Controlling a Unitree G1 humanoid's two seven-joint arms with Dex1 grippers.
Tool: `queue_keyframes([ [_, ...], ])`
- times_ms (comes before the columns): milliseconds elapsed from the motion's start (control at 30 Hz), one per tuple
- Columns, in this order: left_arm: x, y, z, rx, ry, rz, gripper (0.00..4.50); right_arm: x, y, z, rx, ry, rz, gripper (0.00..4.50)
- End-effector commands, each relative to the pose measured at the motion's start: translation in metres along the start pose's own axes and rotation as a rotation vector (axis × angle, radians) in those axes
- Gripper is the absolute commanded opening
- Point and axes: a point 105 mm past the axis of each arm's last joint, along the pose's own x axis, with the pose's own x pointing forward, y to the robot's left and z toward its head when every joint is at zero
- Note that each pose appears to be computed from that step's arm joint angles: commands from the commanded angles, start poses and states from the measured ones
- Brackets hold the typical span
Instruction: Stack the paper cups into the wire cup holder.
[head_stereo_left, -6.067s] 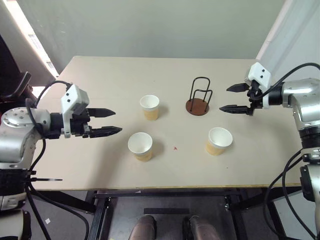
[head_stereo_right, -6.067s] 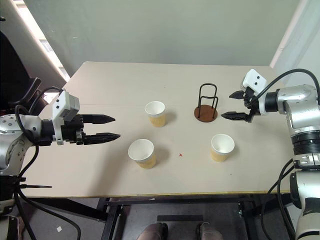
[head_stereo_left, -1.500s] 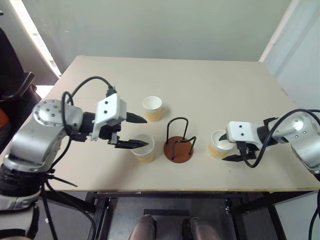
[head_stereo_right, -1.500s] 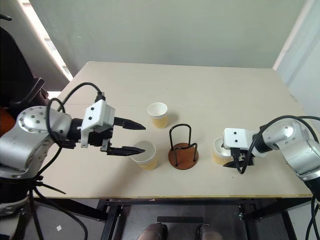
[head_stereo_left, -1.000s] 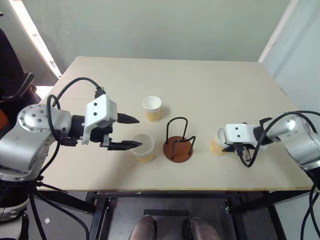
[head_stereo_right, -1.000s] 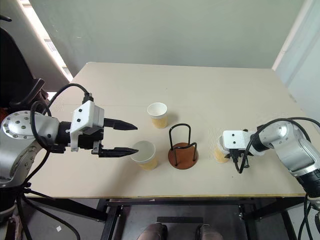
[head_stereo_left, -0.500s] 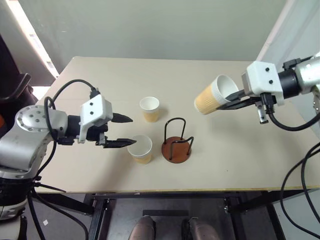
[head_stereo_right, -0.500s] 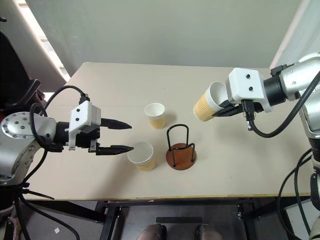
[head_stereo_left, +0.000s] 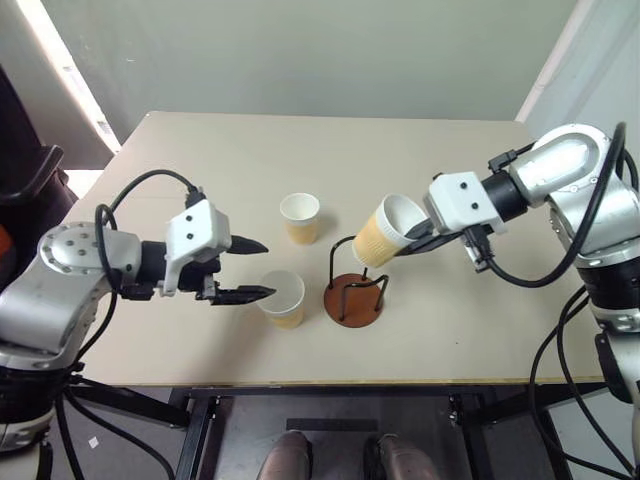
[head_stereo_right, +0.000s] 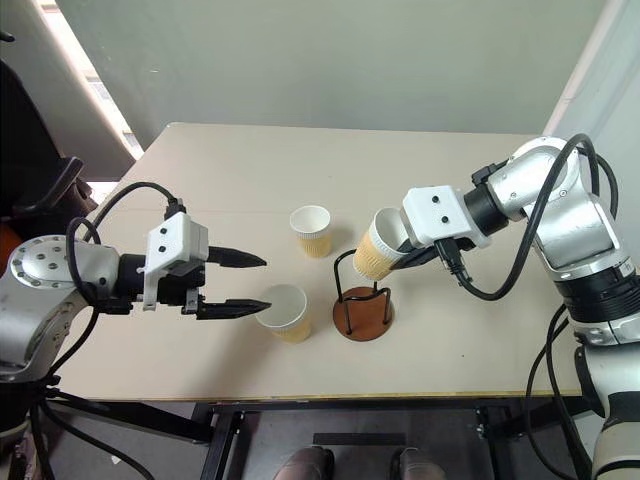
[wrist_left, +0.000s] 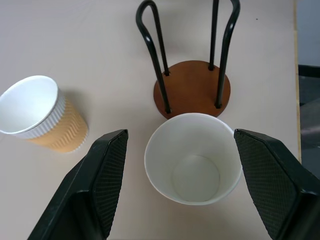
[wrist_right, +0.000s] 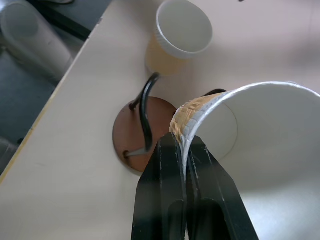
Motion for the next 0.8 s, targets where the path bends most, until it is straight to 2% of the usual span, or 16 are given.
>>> queue_keyframes([
  [33, -0.006, 0.002, 0.011, 0.040, -0.011, 0.031, 3.64, -0.001, -0.007, 0.012, -0.061, -0.010, -0.012, 0.01],
  [200, -0.005, 0.000, 0.012, 0.036, -0.011, 0.031, 3.64, 0.003, -0.006, 0.012, -0.065, -0.015, 0.005, 0.01],
  [233, -0.005, 0.000, 0.012, 0.034, -0.010, 0.032, 3.64, 0.005, -0.005, 0.012, -0.064, -0.020, 0.015, 0.19],
  [333, -0.004, -0.001, 0.011, 0.031, -0.008, 0.031, 3.64, 0.010, -0.002, 0.010, -0.062, -0.018, 0.034, 0.89],
  [567, -0.003, 0.001, 0.010, 0.032, 0.003, 0.028, 3.64, 0.013, -0.004, 0.009, -0.052, -0.016, 0.020, 3.17],
  [700, -0.002, 0.006, 0.003, 0.043, 0.052, 0.018, 3.64, 0.005, -0.007, 0.014, -0.023, -0.066, -0.021, 4.46],
  [800, 0.001, 0.019, -0.008, 0.062, 0.134, 0.021, 3.64, -0.006, -0.015, 0.028, 0.050, -0.223, -0.102, 4.46],
])
